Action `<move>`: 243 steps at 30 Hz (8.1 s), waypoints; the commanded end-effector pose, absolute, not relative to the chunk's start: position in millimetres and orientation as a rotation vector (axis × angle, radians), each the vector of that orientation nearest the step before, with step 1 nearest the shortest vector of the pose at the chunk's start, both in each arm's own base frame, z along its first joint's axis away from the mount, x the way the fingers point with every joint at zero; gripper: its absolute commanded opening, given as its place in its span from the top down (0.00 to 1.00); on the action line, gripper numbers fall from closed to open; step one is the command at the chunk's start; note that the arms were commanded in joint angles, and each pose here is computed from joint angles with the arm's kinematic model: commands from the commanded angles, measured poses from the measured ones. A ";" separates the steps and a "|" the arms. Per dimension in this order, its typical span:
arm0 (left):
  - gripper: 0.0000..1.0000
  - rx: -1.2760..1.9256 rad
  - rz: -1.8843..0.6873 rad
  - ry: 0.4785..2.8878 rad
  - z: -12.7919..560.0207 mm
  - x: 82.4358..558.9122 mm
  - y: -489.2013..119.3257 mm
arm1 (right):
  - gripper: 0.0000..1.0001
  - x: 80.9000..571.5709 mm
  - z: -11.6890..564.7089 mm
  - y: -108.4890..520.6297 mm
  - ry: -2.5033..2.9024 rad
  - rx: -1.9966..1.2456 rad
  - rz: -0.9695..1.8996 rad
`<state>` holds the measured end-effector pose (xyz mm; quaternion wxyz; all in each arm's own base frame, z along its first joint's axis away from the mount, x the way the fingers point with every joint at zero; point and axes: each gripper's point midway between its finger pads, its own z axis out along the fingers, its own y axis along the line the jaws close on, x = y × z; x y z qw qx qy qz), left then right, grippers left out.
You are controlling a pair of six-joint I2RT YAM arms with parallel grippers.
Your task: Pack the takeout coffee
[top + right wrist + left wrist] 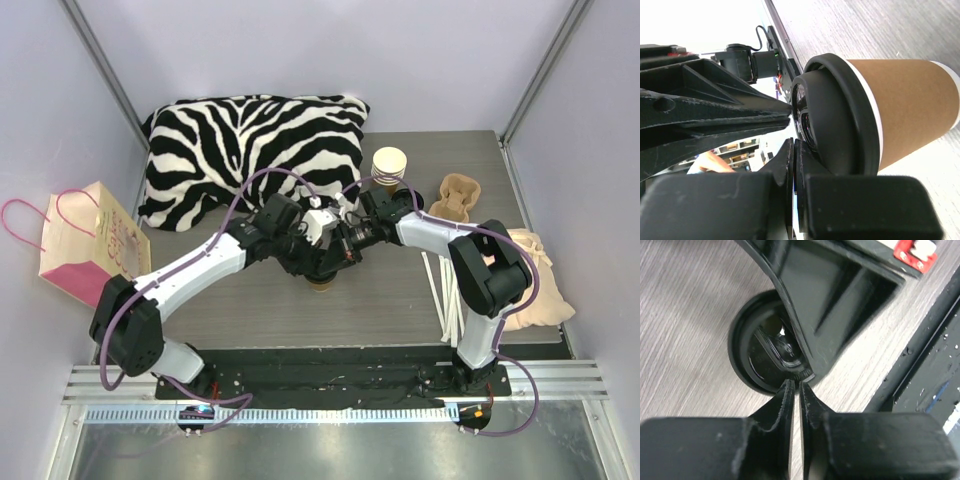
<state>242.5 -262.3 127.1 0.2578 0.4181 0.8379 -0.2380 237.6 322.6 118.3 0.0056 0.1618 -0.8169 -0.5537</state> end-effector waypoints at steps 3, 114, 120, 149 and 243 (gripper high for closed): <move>0.82 1.096 -0.713 2.169 181.5 238.2 -268.0 | 0.99 256.8 159.2 328.6 -2.645 0.648 -1.817; 0.85 0.266 -1.454 2.537 86.0 264.9 -271.6 | 0.83 296.3 131.0 299.2 -3.253 1.232 -0.845; 0.86 0.242 -1.442 2.531 88.0 269.7 -267.2 | 0.68 280.3 189.1 303.5 -3.256 1.208 -1.102; 0.84 0.284 -1.473 2.477 104.6 275.2 -272.1 | 0.79 268.8 144.8 301.7 -3.220 1.174 -0.981; 0.65 0.560 -0.993 2.354 182.6 245.6 -212.1 | 0.71 265.3 125.9 266.9 -2.930 0.778 -1.175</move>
